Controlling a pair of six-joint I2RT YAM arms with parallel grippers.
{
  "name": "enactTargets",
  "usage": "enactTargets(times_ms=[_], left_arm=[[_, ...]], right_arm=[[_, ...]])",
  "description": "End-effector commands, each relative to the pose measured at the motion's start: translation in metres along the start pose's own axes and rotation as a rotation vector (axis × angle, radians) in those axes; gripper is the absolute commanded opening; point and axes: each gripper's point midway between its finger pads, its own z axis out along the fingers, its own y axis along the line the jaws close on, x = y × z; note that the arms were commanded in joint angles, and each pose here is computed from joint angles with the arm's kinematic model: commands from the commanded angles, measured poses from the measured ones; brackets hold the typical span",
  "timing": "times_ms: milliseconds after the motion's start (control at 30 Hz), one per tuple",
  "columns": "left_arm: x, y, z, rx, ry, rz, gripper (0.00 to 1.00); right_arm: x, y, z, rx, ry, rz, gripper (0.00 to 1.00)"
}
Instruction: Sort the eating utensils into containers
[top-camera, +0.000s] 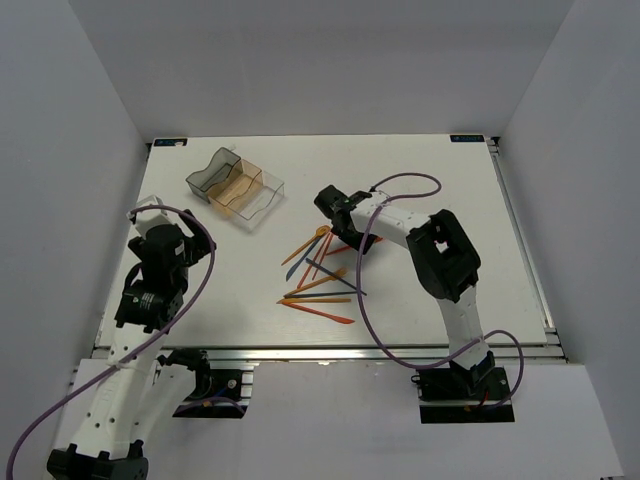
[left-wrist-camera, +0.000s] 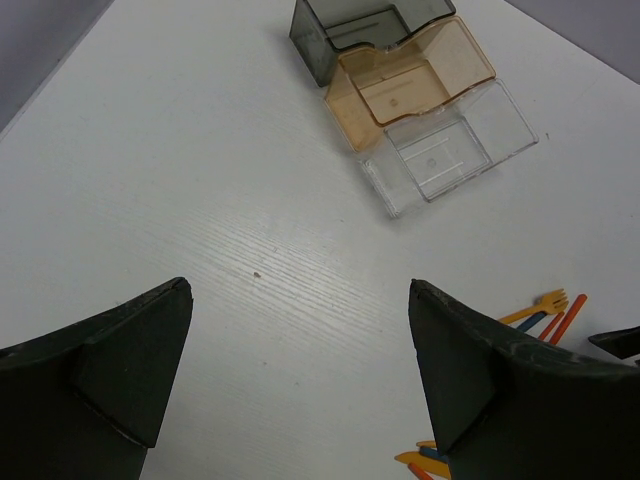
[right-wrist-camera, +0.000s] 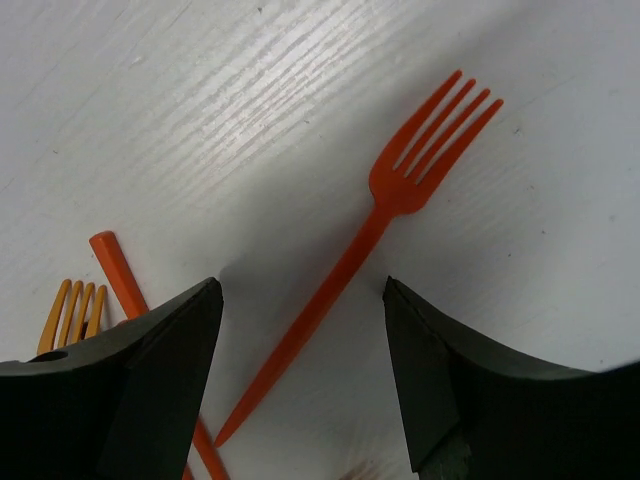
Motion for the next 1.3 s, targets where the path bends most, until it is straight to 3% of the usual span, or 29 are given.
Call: enactTargets(times_ms=[0,200,233,333,433,700,800,1000,1133,1200,1267], left_arm=[[0.001,-0.004,0.002,0.016,0.008,0.013,0.98],[0.001,-0.004,0.001,0.016,0.008,0.013,0.98],[0.002,-0.004,0.001,0.015,0.009,0.014,0.98],[0.002,-0.003,0.001,0.014,0.008,0.014,0.98],[0.0,-0.004,0.0,0.016,0.002,0.012,0.98],[0.0,-0.003,0.0,0.011,0.003,0.011,0.98],[0.0,-0.003,-0.001,0.012,0.003,0.012,0.98],[-0.003,-0.01,-0.004,0.048,0.003,0.016,0.98],[-0.011,-0.031,-0.011,0.152,0.01,-0.003,0.98],[-0.018,-0.049,-0.017,0.237,0.015,-0.025,0.98],[-0.027,-0.069,-0.023,0.322,0.023,-0.042,0.98]], right_arm=[[-0.003,-0.007,-0.004,-0.005,0.007,0.101,0.71],[0.006,-0.018,0.008,0.011,0.044,0.137,0.62],[0.014,-0.024,0.013,0.026,0.069,0.138,0.55],[0.018,-0.034,0.025,0.055,0.119,0.159,0.47],[0.017,-0.038,0.029,0.071,0.127,0.174,0.31],[-0.006,-0.036,0.034,0.059,0.158,0.239,0.16],[-0.013,-0.03,0.036,0.032,0.18,0.251,0.0],[-0.044,-0.014,0.019,-0.076,0.117,0.227,0.0],[-0.086,0.008,-0.023,-0.331,-0.036,-0.024,0.0],[-0.116,0.024,-0.064,-0.503,-0.155,-0.068,0.0],[-0.111,0.014,-0.073,-0.571,-0.214,-0.197,0.0]])
